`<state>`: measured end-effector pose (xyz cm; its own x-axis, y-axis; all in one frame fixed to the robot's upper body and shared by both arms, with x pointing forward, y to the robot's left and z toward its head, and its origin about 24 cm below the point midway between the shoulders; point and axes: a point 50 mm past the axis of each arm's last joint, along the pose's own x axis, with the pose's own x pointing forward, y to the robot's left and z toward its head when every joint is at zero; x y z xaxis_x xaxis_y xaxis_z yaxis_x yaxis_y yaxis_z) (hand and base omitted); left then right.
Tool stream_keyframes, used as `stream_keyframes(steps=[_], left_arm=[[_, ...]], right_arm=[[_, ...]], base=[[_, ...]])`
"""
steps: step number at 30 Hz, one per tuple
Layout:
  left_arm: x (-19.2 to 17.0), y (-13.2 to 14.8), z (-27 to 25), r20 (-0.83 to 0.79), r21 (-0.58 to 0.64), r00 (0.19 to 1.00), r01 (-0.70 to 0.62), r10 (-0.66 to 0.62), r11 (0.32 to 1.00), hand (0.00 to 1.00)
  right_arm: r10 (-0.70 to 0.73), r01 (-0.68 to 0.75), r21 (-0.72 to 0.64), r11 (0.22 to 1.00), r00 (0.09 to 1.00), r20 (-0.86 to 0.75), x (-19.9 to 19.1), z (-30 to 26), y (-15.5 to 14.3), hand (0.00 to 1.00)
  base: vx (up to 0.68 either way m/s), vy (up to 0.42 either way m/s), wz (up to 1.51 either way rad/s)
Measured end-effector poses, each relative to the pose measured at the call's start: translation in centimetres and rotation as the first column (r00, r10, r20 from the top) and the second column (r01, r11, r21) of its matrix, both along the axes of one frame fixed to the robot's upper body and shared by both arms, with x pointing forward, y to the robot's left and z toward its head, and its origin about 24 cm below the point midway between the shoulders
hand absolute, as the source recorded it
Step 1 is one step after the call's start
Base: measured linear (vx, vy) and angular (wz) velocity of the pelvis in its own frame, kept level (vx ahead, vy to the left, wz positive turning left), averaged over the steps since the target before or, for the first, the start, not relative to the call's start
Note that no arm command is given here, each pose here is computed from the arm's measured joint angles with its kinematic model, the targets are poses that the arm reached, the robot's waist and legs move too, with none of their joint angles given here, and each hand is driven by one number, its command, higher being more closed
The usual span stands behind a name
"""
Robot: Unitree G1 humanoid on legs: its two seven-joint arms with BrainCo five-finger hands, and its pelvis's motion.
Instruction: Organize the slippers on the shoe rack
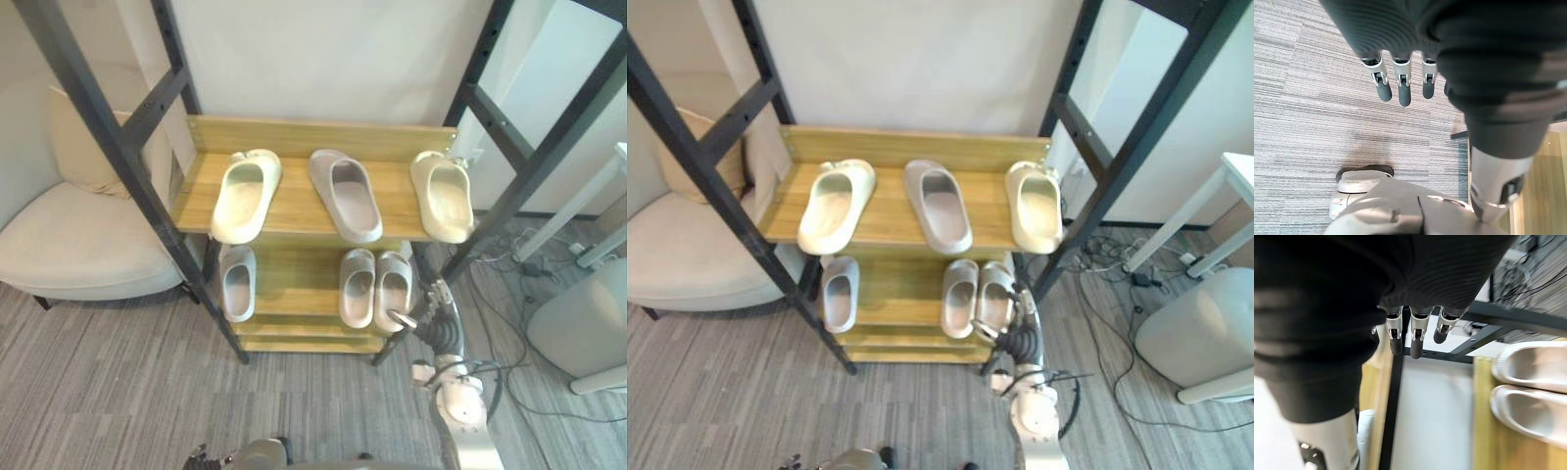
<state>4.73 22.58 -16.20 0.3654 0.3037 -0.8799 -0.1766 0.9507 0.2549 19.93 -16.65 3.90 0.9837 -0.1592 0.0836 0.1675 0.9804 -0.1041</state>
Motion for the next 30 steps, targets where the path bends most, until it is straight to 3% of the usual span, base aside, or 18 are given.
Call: stream_keyframes(steps=[12,19,30], left_arm=[[0.0,0.0,0.0,0.007,0.001,1.0,0.001,-0.001,1.0,0.0],[0.0,-0.1,0.0,0.013,-0.002,1.0,0.002,-0.002,1.0,0.0],[0.1,-0.1,0.0,0.018,-0.005,1.0,0.004,-0.004,1.0,0.0]], right_arm=[[0.058,-0.049,-0.041,0.998,0.962,0.266,2.4,5.5,0.3,0.0],[0.08,-0.073,-0.033,0.997,0.935,0.345,3.7,7.4,0.6,0.0],[0.155,-0.087,-0.176,0.981,0.895,0.419,7.4,10.7,-0.2,0.0]], base=[[-0.01,0.006,0.02],[0.0,-0.002,0.02],[0.0,-0.006,0.06]])
